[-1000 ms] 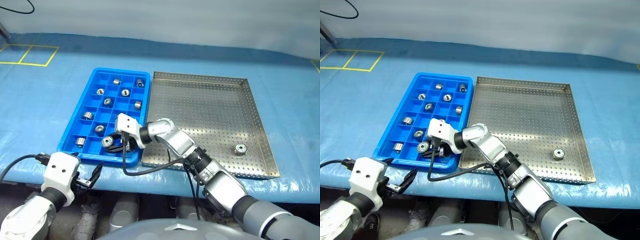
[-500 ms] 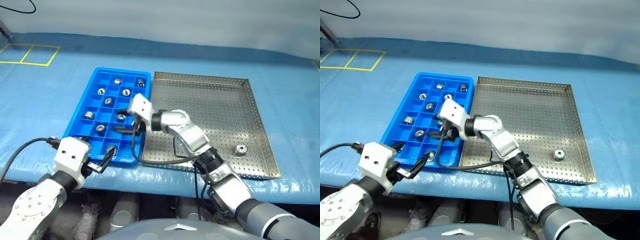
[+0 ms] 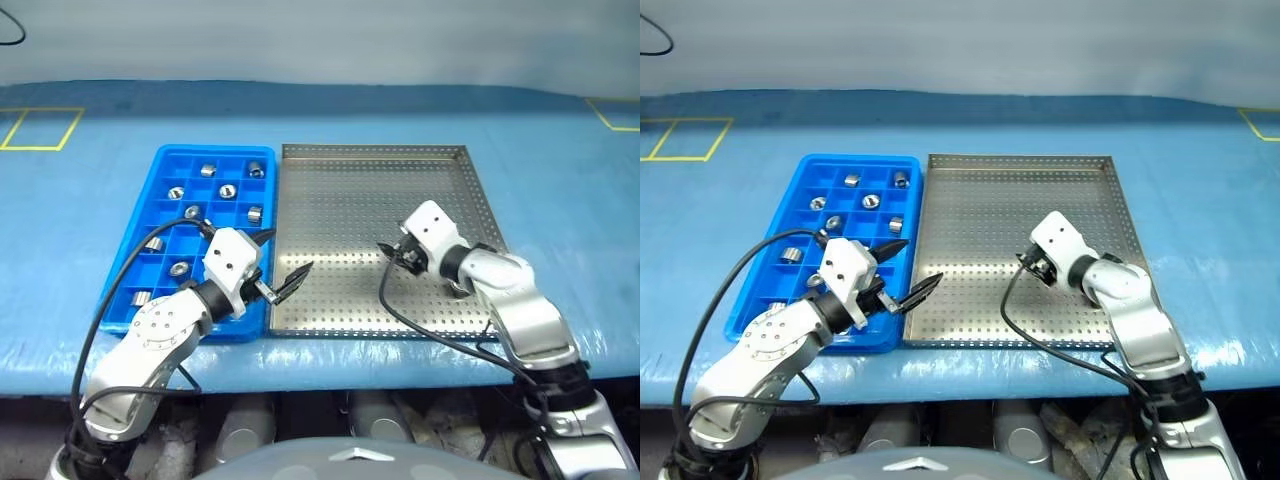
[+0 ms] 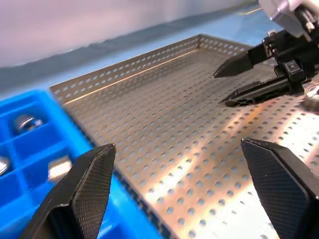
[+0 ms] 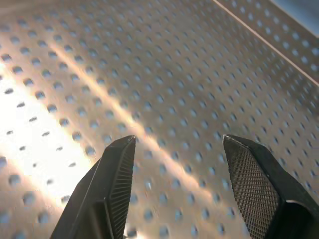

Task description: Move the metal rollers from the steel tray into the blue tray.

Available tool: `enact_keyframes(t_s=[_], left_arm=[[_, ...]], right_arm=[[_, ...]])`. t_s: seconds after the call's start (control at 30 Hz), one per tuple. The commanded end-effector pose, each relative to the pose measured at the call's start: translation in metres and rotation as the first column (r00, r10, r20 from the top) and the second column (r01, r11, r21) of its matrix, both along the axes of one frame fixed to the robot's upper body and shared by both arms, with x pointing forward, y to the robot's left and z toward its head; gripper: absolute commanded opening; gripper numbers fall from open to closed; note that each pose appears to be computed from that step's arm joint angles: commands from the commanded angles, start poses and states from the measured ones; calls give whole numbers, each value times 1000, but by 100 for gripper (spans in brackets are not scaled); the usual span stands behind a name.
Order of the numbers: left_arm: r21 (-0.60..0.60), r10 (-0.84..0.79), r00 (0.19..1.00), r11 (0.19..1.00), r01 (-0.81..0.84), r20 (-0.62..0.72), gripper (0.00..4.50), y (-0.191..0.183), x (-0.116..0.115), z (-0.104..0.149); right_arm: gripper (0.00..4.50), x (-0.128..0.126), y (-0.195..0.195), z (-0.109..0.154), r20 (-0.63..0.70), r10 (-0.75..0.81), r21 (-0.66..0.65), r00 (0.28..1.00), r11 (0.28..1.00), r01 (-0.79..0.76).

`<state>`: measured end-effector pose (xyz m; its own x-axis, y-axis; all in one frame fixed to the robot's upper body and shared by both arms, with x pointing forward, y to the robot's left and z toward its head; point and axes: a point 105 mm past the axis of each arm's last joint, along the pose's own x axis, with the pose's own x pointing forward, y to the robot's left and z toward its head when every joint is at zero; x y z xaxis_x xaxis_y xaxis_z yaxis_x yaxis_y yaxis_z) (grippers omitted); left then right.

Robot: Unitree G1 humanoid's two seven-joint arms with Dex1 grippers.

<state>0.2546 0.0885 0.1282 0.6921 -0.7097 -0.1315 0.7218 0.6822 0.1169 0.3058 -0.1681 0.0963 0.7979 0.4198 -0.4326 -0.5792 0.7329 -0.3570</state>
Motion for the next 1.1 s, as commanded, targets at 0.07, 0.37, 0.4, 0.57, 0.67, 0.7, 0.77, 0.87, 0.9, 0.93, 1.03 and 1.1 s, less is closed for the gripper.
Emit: enact_keyframes(t_s=[0.07,0.37,0.4,0.57,0.67,0.7,0.77,0.87,0.9,0.93,1.03,1.1], left_arm=[[10,-74,997,997,73,33,443,-10,4,3],[17,-107,993,994,107,41,443,-19,10,2],[19,-104,994,994,103,40,443,-19,11,1],[23,-83,996,996,83,32,443,-14,10,-2],[24,-70,997,997,70,32,443,-12,10,-3],[24,-65,997,998,64,32,443,-11,10,-3],[25,-58,998,998,57,31,443,-10,10,-4],[28,-50,998,998,49,30,443,-9,9,-5],[29,-46,998,999,45,31,443,-9,10,-5],[30,-41,999,999,40,32,443,-8,10,-5],[35,-20,999,999,19,38,443,-5,11,-4],[38,-12,999,999,11,39,443,-3,11,-4]], right_arm=[[295,-13,-17,16,46,-70,-6,996,998,70],[295,-17,-43,1,0,-208,-11,978,978,208],[295,-17,-43,-2,-11,-210,-7,978,978,209],[295,-15,-40,-9,-42,-217,42,975,975,219],[295,-14,-38,-13,-58,-209,55,976,976,212],[295,-13,-38,-14,-60,-211,61,976,975,215],[295,-10,-38,-14,-61,-221,76,973,971,225],[295,-7,-37,-17,-75,-220,91,973,970,226],[295,-6,-36,-18,-79,-218,94,973,970,225],[295,-6,-35,-19,-84,-219,101,972,969,227],[231,-4,-34,-21,-97,-222,113,970,966,232],[166,-4,-32,-21,-97,-216,115,971,967,227]])
